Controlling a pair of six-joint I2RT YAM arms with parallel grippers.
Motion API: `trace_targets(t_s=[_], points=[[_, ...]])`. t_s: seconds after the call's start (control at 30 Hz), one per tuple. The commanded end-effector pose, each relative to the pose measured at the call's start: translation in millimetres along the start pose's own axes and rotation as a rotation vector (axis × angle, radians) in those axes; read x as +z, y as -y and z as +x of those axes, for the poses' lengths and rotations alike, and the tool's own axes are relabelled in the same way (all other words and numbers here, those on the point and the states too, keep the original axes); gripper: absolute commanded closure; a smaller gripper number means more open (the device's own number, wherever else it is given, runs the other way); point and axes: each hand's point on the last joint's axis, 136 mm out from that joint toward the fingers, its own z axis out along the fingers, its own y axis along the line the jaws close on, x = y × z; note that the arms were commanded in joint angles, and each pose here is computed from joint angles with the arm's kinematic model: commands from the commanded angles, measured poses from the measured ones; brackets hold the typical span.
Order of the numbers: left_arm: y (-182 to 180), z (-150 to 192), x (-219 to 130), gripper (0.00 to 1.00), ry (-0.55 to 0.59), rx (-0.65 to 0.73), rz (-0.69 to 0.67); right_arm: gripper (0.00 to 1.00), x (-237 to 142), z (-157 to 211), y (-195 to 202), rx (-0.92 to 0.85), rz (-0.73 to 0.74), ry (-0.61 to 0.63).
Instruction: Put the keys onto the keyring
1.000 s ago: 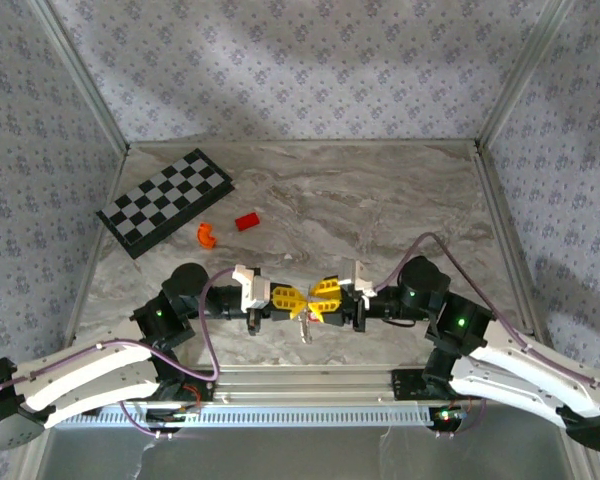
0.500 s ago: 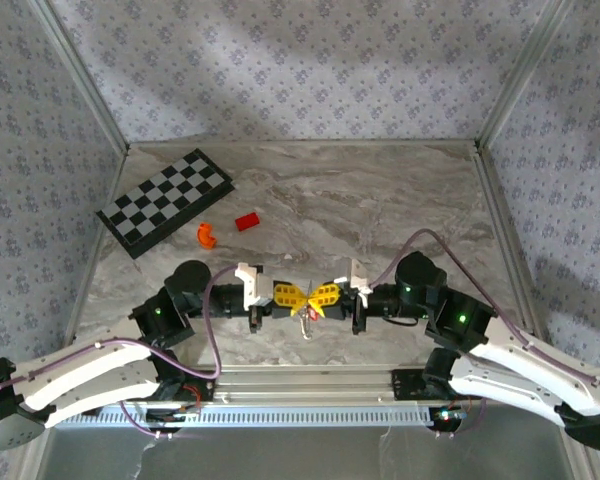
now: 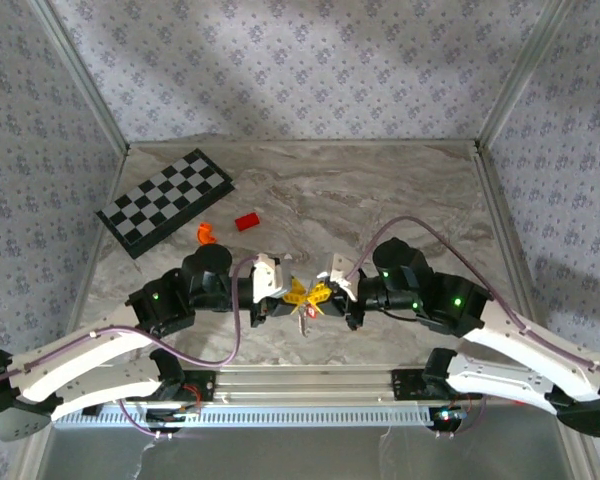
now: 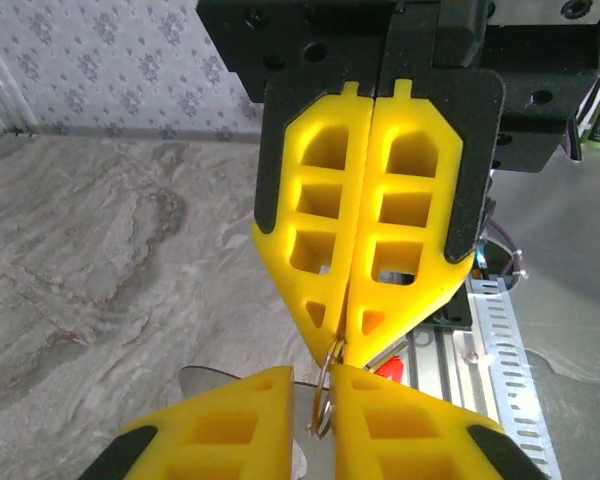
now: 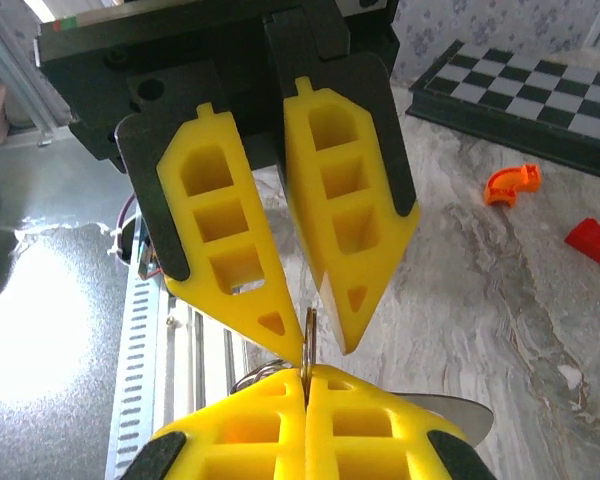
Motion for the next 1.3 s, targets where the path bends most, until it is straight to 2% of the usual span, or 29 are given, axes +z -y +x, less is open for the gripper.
trace_targets(t_s=[0.0, 0.13, 0.23, 0.37, 0.5, 0.67, 0.87, 1.27], points=[[3, 1, -2, 0.89, -0.039, 0.007, 0.008, 1.0, -5, -9, -8, -0.034, -0.027, -0.012], [3, -3, -1, 1.0, -0.01, 0.006, 0.012, 1.0, -1, -8, -10, -0.039, -0.039, -0.036], [5, -12, -4, 1.0, 0.041, 0.007, 0.016, 1.0, -2, -10, -11, -0.044, -0.035, -0.027], [-2, -26, -12, 1.0, 0.14, 0.007, -0.044, 1.0, -4, -12, -6, -0.042, -0.005, 0.006], [3, -44, -19, 1.0, 0.276, 0.029, -0.03, 0.84, -1, -18, -5, -0.009, -0.002, 0.071], [13, -55, -21, 1.0, 0.361, 0.043, 0.031, 0.77, -2, -20, -6, 0.001, -0.008, 0.113], [20, -57, -23, 1.0, 0.432, 0.04, 0.072, 0.81, -6, -19, -5, -0.003, 0.007, 0.142], [35, -56, -19, 1.0, 0.417, 0.04, 0.178, 0.83, -20, -22, -8, -0.024, 0.011, 0.183]])
